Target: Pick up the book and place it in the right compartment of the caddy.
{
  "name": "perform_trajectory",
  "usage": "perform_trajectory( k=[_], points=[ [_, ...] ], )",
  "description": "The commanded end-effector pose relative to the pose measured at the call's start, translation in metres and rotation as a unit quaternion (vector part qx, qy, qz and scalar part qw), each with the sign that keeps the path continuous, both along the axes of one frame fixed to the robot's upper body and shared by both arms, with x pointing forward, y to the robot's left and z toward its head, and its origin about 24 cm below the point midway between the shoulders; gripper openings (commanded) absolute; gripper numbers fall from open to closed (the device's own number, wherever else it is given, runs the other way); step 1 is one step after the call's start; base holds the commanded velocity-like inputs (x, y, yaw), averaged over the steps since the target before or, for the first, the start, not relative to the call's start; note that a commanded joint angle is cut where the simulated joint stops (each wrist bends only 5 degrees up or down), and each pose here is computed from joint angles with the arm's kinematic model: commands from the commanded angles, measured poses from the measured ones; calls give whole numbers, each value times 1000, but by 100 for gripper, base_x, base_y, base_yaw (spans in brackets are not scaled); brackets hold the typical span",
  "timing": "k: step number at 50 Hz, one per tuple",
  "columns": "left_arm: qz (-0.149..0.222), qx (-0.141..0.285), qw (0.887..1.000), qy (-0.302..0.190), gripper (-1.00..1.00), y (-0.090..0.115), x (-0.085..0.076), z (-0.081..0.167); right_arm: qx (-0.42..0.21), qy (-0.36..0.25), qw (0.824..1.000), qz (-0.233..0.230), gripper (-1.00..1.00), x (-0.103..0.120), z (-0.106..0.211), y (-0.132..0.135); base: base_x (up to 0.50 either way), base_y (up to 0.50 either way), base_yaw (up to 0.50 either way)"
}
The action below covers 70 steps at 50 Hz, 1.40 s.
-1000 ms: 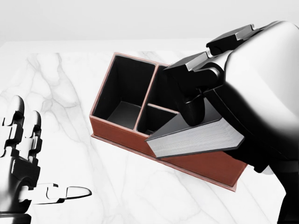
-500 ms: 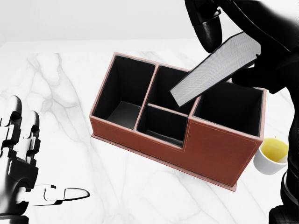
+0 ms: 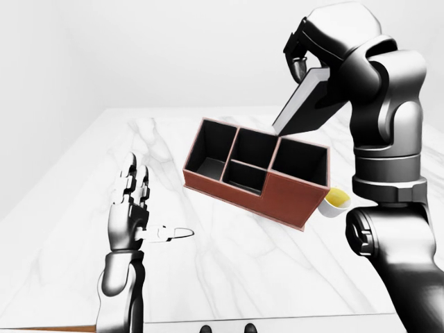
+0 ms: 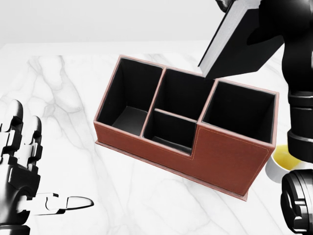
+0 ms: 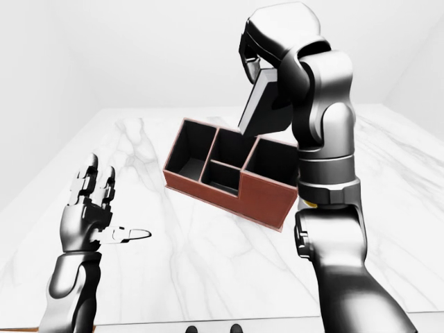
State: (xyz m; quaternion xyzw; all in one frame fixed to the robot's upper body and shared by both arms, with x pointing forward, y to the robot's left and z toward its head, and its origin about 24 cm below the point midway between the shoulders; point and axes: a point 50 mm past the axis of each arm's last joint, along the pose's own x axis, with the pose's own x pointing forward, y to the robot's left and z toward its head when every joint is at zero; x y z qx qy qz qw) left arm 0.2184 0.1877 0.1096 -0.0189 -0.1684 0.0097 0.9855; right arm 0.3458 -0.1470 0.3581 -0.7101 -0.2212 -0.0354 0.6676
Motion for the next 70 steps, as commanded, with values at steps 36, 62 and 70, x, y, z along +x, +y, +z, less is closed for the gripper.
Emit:
perform_trajectory(
  k=[36,62,70],
  points=[
    [8,-3,1000,3,100,5,-3,1,-42,12,993,-113,-100,79,-61,-20,0,0,0],
    [11,-6,1000,3,100,11,-1,-5,-63,36,992,-107,-100,83,-93,-14,0,0,0],
    [12,-5,1000,4,100,11,-1,-5,-66,34,991,-112,-100,83,-92,-17,0,0,0]
  ],
)
